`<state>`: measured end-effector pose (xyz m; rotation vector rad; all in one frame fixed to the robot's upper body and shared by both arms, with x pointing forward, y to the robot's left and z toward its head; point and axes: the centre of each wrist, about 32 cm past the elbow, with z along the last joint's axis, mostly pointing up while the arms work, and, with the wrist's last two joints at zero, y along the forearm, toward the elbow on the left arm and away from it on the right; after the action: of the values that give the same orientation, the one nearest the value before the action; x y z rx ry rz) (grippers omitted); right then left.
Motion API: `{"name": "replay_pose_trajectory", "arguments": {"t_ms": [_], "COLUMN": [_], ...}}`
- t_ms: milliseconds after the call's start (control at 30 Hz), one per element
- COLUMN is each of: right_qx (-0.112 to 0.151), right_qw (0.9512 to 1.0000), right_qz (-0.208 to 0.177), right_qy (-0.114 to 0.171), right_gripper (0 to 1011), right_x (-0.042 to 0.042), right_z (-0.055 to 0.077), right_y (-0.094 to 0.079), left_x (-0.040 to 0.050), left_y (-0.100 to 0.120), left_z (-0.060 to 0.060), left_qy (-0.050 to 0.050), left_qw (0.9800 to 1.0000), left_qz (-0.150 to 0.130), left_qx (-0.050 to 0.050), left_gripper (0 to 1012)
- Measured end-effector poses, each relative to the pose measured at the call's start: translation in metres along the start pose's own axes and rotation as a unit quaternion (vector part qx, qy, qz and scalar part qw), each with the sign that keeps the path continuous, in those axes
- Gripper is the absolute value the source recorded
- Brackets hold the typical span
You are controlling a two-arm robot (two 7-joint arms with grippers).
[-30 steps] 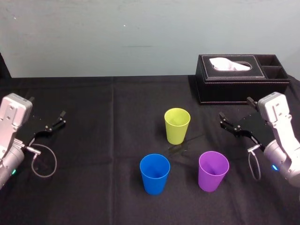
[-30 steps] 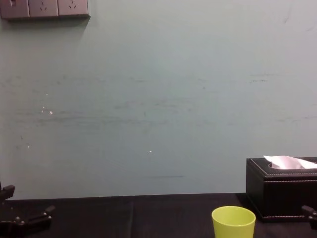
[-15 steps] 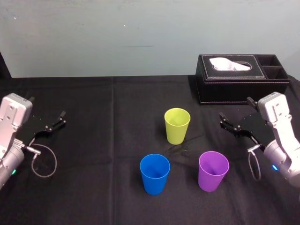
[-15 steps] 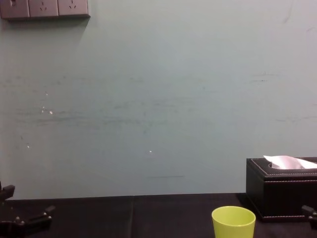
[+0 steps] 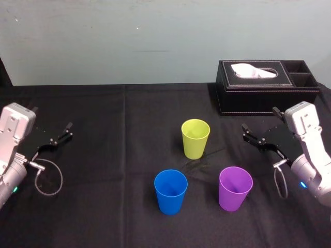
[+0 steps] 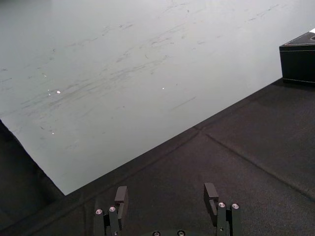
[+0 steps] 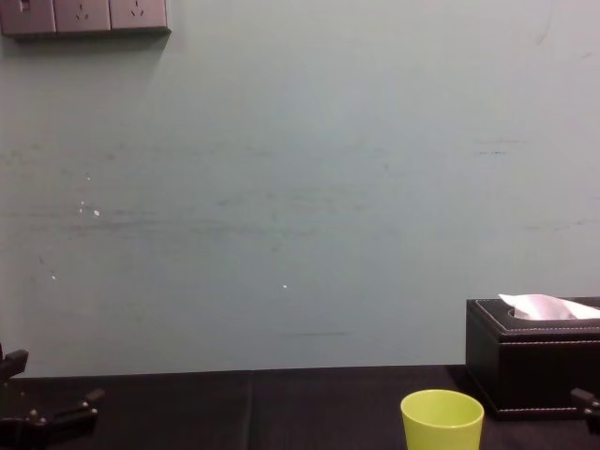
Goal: Stack the three plastic cups sequentially using one hand.
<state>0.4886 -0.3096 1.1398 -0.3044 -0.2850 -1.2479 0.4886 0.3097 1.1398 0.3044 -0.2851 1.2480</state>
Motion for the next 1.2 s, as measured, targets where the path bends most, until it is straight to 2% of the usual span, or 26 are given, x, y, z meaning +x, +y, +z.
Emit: {"name": "replay_pose_trajectory", "arguments": {"t_ms": [500, 733, 833, 1200], "right_qx": [-0.002, 0.004, 0.014, 0.047], "right_qw": [1.0, 0.9996, 0.9992, 0.9973], "right_qz": [0.005, 0.019, 0.026, 0.05], "right_qy": [0.003, 0.021, 0.029, 0.029], "right_gripper": [1003, 1003, 1003, 1003], "right_x": [0.0022, 0.0136, 0.022, 0.0396], "right_z": [0.0, 0.006, 0.012, 0.029], "right_y": [-0.002, -0.011, -0.021, -0.052], "left_x": [0.0, 0.0, 0.0, 0.0], "left_y": [0.0, 0.0, 0.0, 0.0], "left_z": [0.0, 0.0, 0.0, 0.0], "left_qy": [0.0, 0.0, 0.0, 0.0], "left_qw": [1.0, 1.0, 1.0, 1.0], "left_qz": [0.0, 0.0, 0.0, 0.0], "left_qx": [0.0, 0.0, 0.0, 0.0], "left_gripper": [1010, 1010, 1010, 1010]}}
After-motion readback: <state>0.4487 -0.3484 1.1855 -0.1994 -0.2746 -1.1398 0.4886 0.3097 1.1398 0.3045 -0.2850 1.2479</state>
